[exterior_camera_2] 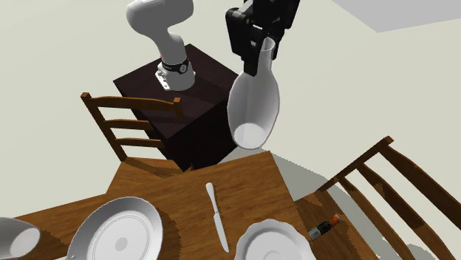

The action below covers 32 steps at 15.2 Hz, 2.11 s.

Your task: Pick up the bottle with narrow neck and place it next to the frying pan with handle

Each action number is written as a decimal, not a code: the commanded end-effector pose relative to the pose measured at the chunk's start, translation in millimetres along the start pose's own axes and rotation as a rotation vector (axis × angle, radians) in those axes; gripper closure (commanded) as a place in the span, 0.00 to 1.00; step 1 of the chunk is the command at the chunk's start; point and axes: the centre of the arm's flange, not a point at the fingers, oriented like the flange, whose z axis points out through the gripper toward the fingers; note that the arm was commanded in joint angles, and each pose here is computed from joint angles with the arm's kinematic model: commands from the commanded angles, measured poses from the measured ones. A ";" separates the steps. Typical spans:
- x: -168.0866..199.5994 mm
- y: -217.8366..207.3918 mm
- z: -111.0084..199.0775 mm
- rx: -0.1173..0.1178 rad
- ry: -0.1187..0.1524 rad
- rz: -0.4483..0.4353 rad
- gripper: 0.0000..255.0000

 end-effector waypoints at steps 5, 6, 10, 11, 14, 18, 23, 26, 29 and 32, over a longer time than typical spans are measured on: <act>0.9 20.3 -0.9 0.000 0.000 0.000 1.00; 0.8 30.3 7.7 0.000 0.000 0.000 1.00; 0.2 70.3 42.2 0.000 0.000 0.000 1.00; 0.1 80.2 50.9 0.000 0.000 0.000 1.00; -0.3 110.2 76.7 0.000 0.000 0.000 1.00; -0.9 150.2 111.3 0.000 0.000 0.000 1.00; -1.5 200.1 154.4 0.000 0.000 0.000 1.00; -2.0 230.1 180.3 0.000 0.000 0.000 1.00; -2.2 246.8 200.0 0.000 0.000 0.000 1.00; -2.4 246.9 215.8 0.000 0.000 0.000 1.00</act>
